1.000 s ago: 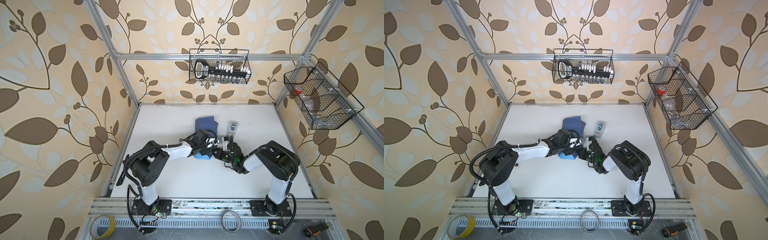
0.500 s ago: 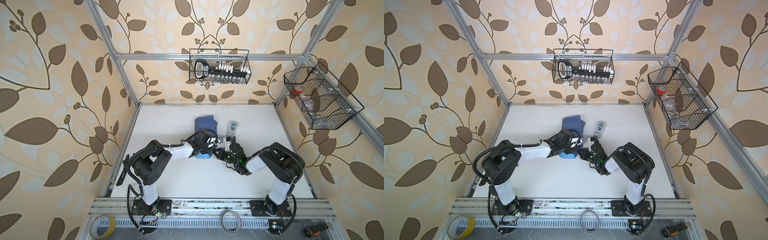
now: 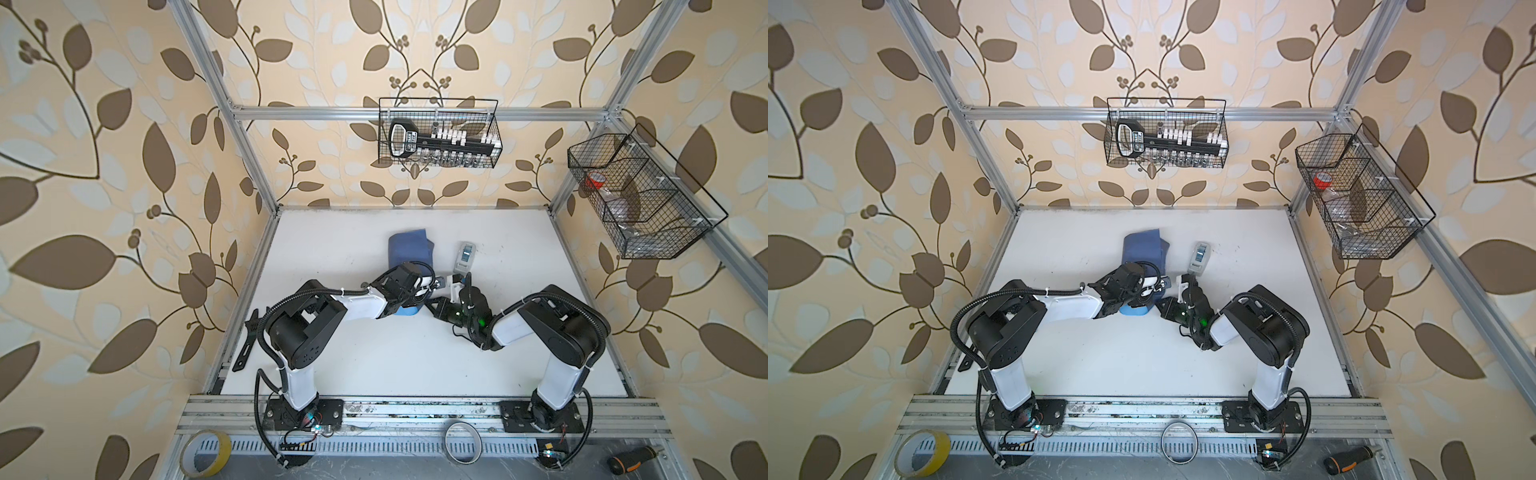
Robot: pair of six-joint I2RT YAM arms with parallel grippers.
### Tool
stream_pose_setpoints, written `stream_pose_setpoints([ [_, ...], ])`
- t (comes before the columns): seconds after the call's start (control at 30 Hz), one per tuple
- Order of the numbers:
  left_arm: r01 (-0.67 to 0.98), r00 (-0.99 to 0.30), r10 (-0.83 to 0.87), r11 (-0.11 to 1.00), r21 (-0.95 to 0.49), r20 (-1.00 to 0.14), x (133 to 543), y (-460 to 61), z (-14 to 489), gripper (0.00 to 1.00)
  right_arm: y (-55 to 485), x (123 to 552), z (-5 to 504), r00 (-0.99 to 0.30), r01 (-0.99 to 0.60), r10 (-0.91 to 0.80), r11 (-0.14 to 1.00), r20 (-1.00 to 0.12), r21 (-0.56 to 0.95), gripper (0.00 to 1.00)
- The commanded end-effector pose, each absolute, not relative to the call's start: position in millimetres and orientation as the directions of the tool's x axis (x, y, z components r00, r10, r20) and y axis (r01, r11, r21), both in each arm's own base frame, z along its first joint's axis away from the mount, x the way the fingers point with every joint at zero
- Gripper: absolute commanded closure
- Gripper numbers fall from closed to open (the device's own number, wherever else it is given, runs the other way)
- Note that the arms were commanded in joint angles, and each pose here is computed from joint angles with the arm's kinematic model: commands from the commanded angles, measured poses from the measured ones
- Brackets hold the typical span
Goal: Wrap a gift box in wrapping paper
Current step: Fold the wrapping paper for the gift box.
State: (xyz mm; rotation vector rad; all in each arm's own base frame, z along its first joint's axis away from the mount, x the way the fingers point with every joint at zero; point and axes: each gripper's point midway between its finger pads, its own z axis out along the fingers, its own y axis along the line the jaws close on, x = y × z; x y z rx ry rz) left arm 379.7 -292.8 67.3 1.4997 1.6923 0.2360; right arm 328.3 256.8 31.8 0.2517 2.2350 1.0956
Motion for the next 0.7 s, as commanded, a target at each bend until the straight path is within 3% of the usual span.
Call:
stream_pose_setpoints([
  [0.0,0.827,0.054,0.949,0.132,0.546,-0.311,347.5,-267.6,7.9,0.15,262.4,340.6,45.1,-0.763,-0.105,0.459,0.608,-0.456,0.787,0.86],
  [0.4,0.831,0.062,0.936,0.145,0.537,-0.348,344.1,-271.9,15.6,0.14,264.1,351.1,19.6,-0.772,-0.064,0.453,0.643,-0.446,0.763,0.86],
  [0.67,0.831,0.058,0.927,0.162,0.533,-0.371,344.6,-274.9,22.0,0.14,269.1,326.0,3.0,-0.819,-0.068,0.392,0.658,-0.419,0.750,0.86],
])
